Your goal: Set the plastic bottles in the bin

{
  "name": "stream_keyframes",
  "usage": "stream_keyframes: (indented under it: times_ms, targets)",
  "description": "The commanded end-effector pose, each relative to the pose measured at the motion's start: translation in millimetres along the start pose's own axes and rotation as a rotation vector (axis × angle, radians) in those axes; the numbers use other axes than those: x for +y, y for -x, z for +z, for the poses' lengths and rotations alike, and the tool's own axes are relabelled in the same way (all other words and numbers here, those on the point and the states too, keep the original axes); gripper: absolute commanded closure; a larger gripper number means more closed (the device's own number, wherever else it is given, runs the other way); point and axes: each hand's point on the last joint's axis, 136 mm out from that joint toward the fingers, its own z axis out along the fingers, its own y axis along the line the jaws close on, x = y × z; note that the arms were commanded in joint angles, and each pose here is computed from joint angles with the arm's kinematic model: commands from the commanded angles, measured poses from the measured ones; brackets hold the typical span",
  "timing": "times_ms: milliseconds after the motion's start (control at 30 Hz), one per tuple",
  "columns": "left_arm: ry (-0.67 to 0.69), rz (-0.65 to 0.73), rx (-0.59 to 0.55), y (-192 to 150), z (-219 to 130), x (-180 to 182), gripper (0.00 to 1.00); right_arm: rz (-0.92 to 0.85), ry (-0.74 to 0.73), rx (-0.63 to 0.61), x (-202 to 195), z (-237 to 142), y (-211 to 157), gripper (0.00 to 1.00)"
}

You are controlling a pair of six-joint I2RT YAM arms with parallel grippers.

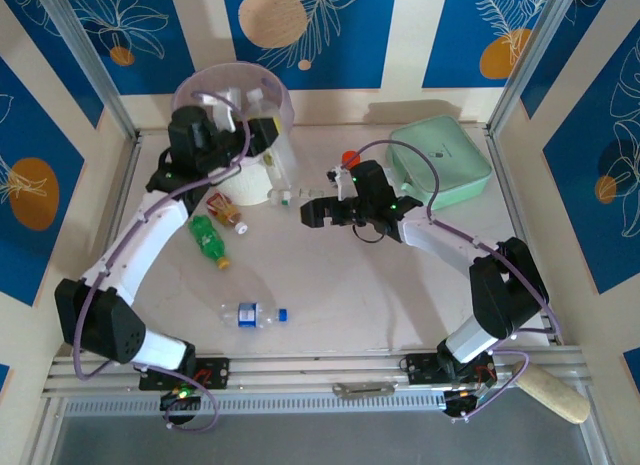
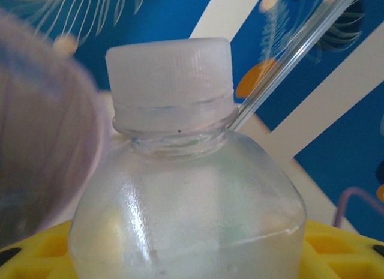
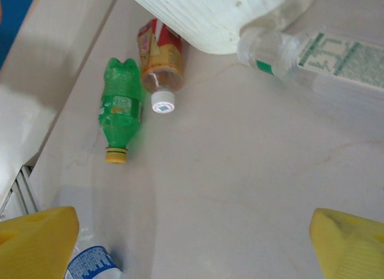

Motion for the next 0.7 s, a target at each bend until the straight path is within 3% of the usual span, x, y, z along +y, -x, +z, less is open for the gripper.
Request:
stream_keyframes:
  times_ms: [0, 167, 433, 667]
  targets:
    - [-0.029, 0.127, -0.009, 30, 2, -16, 0.52, 0.009, -0.032, -0.02, -1, -10, 0, 0.01]
    - [0.031, 0.243, -0.076, 76, 8, -12, 0.54, 0.004, -0.068, -0.03, -6, -21, -6, 0.01]
    - [0.315, 0.402, -0.216, 137, -1, 48, 0.57, 0.014, -0.103, -0.04, -14, -36, -15, 0.01]
    - [0.517, 0.616, -0.175, 152, 4, 83, 0.57, 0.012, -0.126, -0.047, -18, -46, -18, 0.01]
